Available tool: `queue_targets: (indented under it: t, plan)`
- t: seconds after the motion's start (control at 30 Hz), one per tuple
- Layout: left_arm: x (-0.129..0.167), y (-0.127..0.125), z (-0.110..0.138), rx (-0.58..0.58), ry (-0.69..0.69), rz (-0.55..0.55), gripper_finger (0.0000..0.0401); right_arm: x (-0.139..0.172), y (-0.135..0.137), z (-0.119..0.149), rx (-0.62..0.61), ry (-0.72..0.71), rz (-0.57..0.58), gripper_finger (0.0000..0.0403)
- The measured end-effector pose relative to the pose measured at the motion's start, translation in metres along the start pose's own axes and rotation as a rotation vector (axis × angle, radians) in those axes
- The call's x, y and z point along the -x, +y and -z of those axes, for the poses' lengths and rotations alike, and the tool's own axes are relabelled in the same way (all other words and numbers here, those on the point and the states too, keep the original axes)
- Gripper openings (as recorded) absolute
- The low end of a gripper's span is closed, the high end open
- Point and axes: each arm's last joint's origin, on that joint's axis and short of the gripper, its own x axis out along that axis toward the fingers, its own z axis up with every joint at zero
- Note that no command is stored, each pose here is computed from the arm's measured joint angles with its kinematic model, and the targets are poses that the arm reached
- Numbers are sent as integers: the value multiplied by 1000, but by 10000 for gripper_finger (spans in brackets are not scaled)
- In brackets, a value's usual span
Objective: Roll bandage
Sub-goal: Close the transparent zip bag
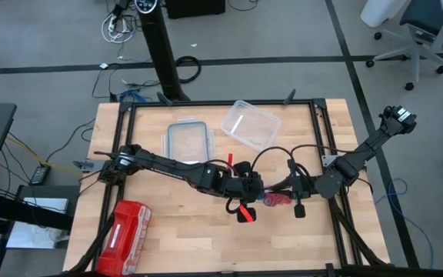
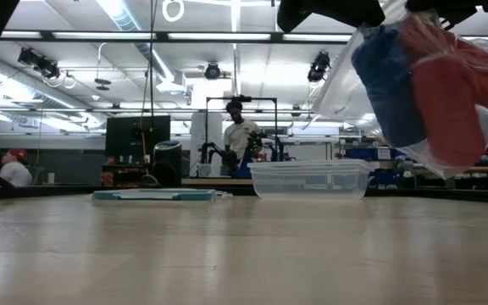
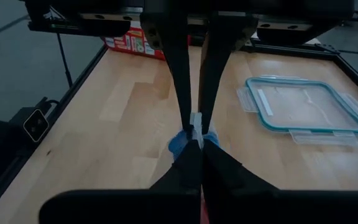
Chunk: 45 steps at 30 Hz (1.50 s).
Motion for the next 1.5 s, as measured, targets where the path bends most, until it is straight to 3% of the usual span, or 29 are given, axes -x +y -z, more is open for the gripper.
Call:
queue_targets:
  t: [1.17, 1.3, 1.4, 1.5]
  plan:
    - [4, -14, 12, 3, 95, 42, 15, 0, 1, -1, -6, 1, -42, 0]
    - [4, -17, 31, -31, 262, 47, 12, 2, 1, -3, -13, -11, -50, 0]
    - [2, -17, 37, -27, 311, 30, 9, 2, 0, -2, -10, -6, -50, 0]
    - [2, -16, 30, -9, 231, 14, 4, 3, 0, -3, -13, -10, -52, 0]
